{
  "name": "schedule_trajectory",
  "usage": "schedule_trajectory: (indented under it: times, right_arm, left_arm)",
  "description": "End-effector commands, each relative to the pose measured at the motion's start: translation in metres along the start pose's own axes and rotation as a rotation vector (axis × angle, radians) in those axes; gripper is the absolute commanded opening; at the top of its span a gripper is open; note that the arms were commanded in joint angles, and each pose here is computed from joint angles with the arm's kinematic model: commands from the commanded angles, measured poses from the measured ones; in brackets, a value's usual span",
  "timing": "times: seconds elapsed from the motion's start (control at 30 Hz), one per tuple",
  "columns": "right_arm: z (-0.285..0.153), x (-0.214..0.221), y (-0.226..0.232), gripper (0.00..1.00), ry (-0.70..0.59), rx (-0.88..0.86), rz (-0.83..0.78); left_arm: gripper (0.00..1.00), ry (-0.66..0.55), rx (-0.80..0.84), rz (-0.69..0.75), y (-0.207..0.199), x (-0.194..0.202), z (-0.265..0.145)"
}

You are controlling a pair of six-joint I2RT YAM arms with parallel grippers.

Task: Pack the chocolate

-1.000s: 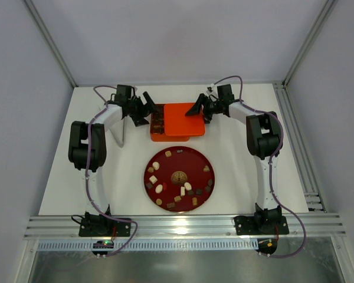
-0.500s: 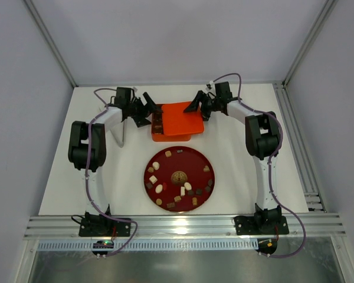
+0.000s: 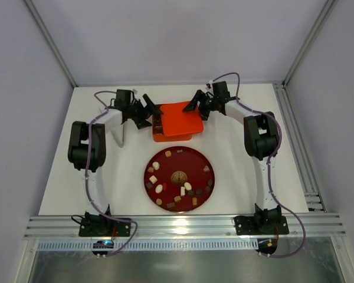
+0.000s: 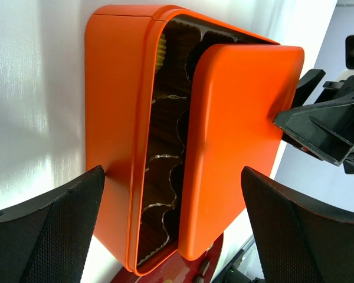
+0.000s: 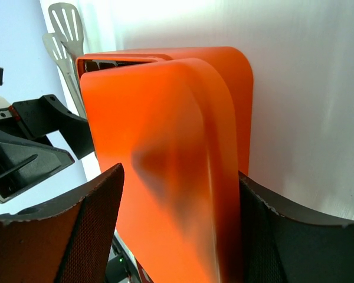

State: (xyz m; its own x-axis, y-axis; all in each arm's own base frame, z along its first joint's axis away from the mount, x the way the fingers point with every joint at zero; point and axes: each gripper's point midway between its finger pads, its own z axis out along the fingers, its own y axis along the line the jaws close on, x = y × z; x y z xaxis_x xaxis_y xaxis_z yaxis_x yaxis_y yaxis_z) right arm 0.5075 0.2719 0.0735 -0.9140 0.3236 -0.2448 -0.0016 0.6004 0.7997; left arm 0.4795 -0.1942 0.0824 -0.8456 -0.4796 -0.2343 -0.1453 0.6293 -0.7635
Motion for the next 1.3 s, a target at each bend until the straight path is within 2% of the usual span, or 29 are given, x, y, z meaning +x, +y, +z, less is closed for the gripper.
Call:
schedule_trajectory:
  times: [0.0,0.3,0.53,0.73,1.27]
  right_arm:
    - [0.004,-0.009,0.022,0.7,-0.044,-0.017,-0.027]
    - [0.006,-0.013,0.023,0.72,-0.088,0.014,-0.012]
    - [0.007,-0.014,0.026,0.77,-0.128,0.045,-0.022]
    - [0.002,-0.019,0.033,0.78,-0.168,0.05,-0.018]
    - [0.014,-0.009,0.047,0.85,-0.15,0.112,-0.088]
  left_arm:
    - [0.94,-0.032,0.099,0.04,-0.036,-0.006,-0.019]
    - [0.94,-0.033,0.135,0.032,-0.043,0.001,-0.021]
    - [0.94,-0.027,0.145,0.032,-0.048,0.008,-0.02]
    - [0.94,-0.018,0.148,0.032,-0.05,0.014,-0.018]
    - [0.94,0.008,0.164,0.045,-0.054,0.022,-0.016]
